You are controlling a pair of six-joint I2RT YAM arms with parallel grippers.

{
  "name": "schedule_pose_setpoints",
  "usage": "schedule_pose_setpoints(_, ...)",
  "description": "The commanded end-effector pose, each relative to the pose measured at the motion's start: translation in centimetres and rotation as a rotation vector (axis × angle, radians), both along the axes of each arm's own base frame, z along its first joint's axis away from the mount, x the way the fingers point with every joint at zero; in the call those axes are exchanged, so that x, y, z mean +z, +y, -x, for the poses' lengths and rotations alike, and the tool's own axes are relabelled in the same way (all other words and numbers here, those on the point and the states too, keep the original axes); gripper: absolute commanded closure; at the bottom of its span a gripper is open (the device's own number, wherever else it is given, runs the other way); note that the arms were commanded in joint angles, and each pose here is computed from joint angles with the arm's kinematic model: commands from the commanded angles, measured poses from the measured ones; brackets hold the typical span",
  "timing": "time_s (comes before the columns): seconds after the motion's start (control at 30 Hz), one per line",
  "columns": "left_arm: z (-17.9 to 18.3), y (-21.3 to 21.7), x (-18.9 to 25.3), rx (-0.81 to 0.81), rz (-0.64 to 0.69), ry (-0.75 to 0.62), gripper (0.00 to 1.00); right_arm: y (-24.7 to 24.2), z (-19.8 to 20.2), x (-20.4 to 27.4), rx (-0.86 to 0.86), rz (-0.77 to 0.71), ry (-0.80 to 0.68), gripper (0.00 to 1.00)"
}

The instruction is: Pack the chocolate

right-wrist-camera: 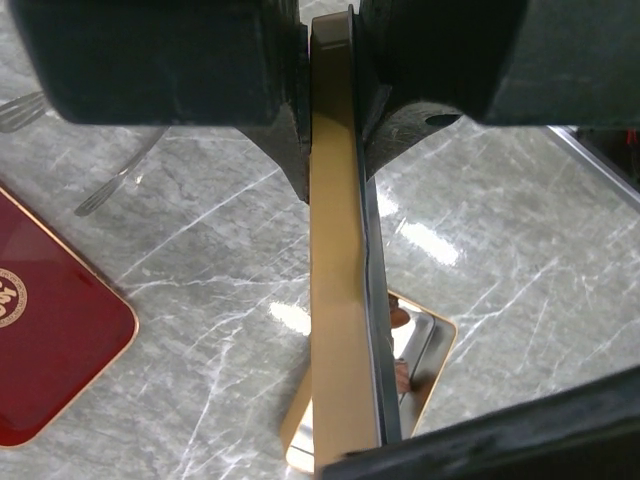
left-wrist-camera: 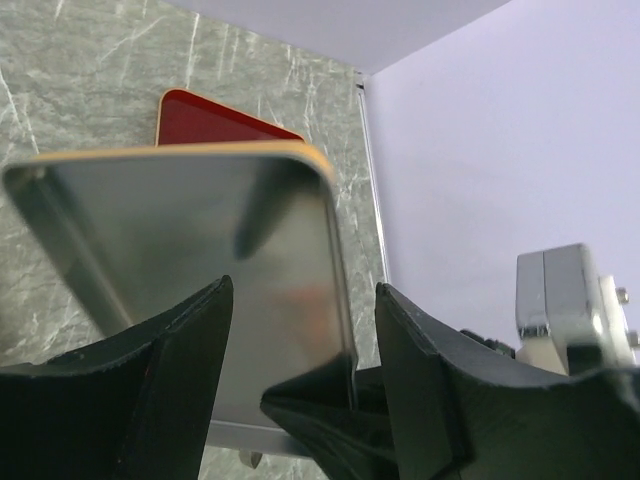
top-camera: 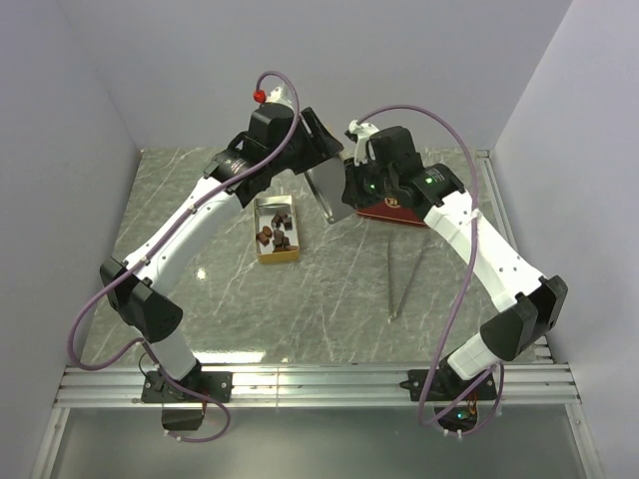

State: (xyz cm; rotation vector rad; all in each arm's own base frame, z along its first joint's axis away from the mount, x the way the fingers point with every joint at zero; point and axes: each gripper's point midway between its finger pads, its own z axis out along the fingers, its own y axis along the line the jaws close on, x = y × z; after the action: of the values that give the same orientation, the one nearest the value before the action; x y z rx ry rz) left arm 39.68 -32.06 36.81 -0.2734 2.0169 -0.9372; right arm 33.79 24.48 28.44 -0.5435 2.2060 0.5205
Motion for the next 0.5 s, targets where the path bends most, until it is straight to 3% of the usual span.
schedule_pose_setpoints(0.0,0.37,-0.14,3.22,-0.015,0.069,-0.054,0.35,0.48,0.53,1.80,0.033,0.008,-0.073,0.94)
schedule_pose_setpoints(0.2,0.30,-0.15,2.73,-0.010,0.071,-0.047,0.39,0.83,0.78,1.53,0.046,0.040,-0.084,0.94)
schedule_pose_setpoints(0.3,0.34,-0.20,2.60,-0.011,0.074,-0.042,0.55,1.06,0.92,1.55,0.053,0.050,-0.093,0.94)
schedule_pose_setpoints(0.33,0.36,-0.18,2.64,-0.012,0.074,-0.044,0.66,0.92,0.91,1.55,0.050,0.056,-0.096,0.94)
schedule_pose_setpoints(0.47,0.35,-0.08,2.76,-0.005,0.069,-0.047,0.84,1.17,1.09,1.28,0.060,0.067,-0.094,0.94)
